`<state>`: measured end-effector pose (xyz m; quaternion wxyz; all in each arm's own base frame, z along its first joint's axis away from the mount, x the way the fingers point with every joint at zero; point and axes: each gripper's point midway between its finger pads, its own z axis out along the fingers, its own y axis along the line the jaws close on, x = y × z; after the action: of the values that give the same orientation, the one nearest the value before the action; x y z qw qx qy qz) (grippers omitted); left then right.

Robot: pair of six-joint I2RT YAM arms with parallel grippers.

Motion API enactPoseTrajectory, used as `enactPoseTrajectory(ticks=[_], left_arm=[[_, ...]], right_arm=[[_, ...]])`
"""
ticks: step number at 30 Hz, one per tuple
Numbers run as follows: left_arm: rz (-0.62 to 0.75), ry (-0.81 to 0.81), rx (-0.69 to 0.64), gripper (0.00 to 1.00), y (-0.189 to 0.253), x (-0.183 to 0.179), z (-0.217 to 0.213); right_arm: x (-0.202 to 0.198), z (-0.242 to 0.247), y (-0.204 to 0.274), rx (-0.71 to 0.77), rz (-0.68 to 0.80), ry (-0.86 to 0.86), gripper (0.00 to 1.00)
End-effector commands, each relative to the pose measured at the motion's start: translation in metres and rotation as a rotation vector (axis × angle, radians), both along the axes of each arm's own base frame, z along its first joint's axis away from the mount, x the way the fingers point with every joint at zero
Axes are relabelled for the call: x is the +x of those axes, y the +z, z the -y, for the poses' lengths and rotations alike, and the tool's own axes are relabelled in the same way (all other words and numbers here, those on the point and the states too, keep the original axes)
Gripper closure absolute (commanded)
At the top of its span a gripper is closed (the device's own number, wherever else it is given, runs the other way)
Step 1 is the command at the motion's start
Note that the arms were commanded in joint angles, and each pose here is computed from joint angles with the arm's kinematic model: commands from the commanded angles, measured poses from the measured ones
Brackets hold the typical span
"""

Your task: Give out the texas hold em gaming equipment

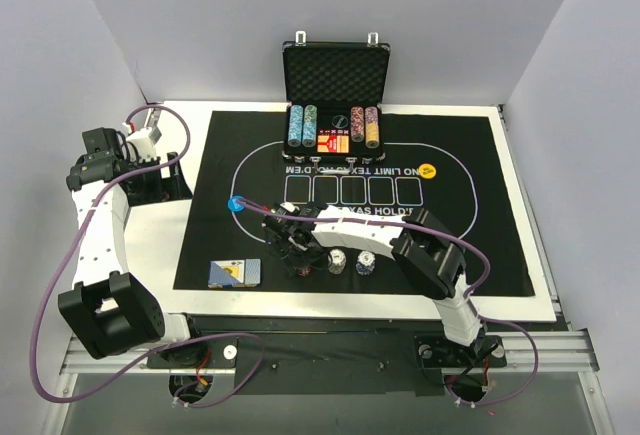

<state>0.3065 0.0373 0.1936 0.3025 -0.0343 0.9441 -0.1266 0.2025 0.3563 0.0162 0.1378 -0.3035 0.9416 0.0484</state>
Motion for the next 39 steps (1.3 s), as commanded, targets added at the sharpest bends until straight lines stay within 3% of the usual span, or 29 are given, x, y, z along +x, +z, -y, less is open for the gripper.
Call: enactPoseTrajectory(ticks=[1,15,39], left_arm=[[0.072,-0.016,0.014,0.04,0.013,0.004,-0.001],[0.073,-0.019,0.016,0.04,0.014,0.003,0.0],[0.078,-0.033,0.012,0.04,0.015,0.003,0.001]], right_arm=[[-0.004,0.003,0.027,0.016,0.021,0.011,0.53],[-0.006,0.002,0.03,0.017,0.02,0.014,0.66],[0.006,-0.006,0.062,0.028,0.075,0.038,0.67]])
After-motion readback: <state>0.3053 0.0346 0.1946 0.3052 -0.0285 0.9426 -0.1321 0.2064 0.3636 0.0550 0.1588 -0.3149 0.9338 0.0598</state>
